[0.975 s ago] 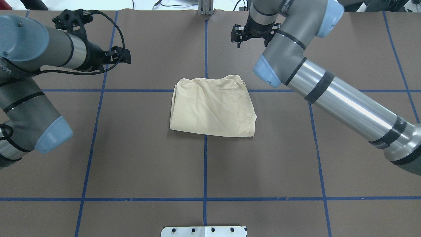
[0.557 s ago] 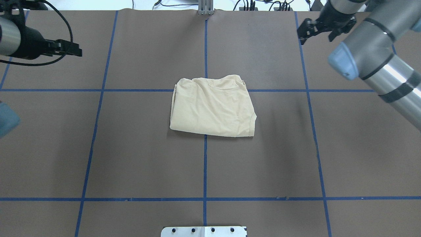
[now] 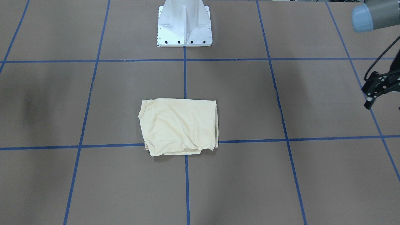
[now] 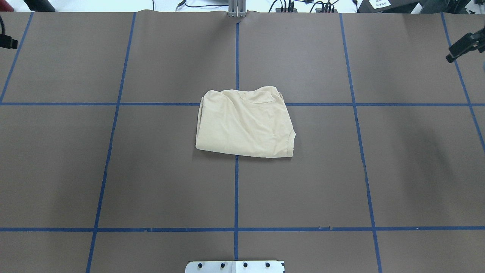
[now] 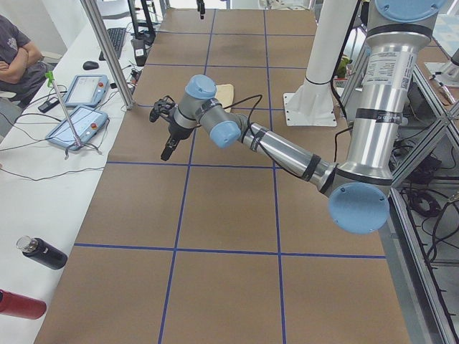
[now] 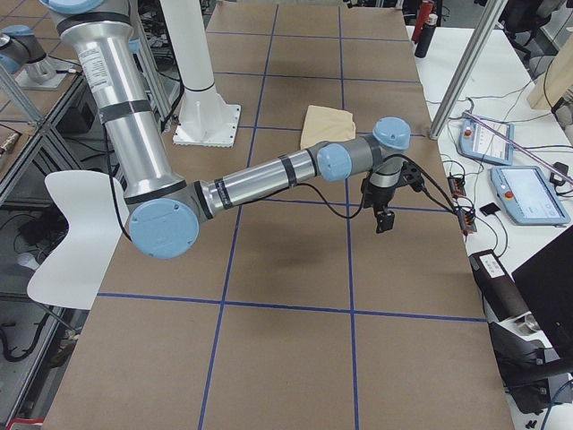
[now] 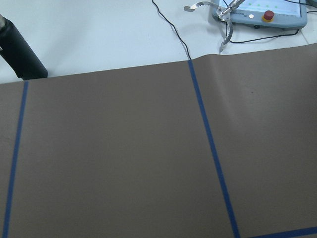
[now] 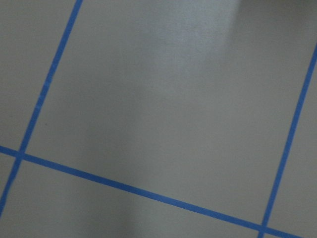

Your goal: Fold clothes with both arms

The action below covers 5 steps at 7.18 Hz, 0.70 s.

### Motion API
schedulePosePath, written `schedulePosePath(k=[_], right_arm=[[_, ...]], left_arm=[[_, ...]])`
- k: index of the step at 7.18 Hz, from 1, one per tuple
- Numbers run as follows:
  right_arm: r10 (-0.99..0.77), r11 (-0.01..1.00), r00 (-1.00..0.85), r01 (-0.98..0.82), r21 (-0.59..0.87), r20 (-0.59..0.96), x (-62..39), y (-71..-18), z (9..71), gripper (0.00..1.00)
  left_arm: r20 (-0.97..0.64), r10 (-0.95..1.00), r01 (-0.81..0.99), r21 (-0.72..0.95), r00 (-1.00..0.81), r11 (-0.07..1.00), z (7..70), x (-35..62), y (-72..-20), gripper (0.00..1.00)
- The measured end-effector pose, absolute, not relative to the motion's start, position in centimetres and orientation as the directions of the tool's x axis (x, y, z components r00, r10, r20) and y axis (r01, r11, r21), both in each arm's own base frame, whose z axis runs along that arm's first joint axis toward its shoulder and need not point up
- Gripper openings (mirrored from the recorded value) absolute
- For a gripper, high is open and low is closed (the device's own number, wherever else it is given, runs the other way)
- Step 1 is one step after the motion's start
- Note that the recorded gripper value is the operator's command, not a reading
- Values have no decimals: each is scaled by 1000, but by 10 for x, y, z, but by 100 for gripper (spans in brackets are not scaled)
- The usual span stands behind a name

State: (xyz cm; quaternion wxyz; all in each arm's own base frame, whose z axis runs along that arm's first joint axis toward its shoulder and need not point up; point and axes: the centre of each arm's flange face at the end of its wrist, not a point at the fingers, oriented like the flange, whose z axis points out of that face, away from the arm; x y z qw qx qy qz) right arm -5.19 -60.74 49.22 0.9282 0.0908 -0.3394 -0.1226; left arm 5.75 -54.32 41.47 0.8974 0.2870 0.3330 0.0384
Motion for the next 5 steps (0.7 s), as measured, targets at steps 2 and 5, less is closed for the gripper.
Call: schedulePosePath(k=[2, 5], right_arm=[[-325, 942, 724, 190, 278, 608, 5, -574, 544, 100], [-362, 926, 728, 210, 313, 582, 47, -529, 624, 100]], left_arm=[[-450, 380, -20, 624, 808, 781, 457, -9, -528, 100], [-440, 391, -75, 582, 808, 810, 536, -21, -527, 100]])
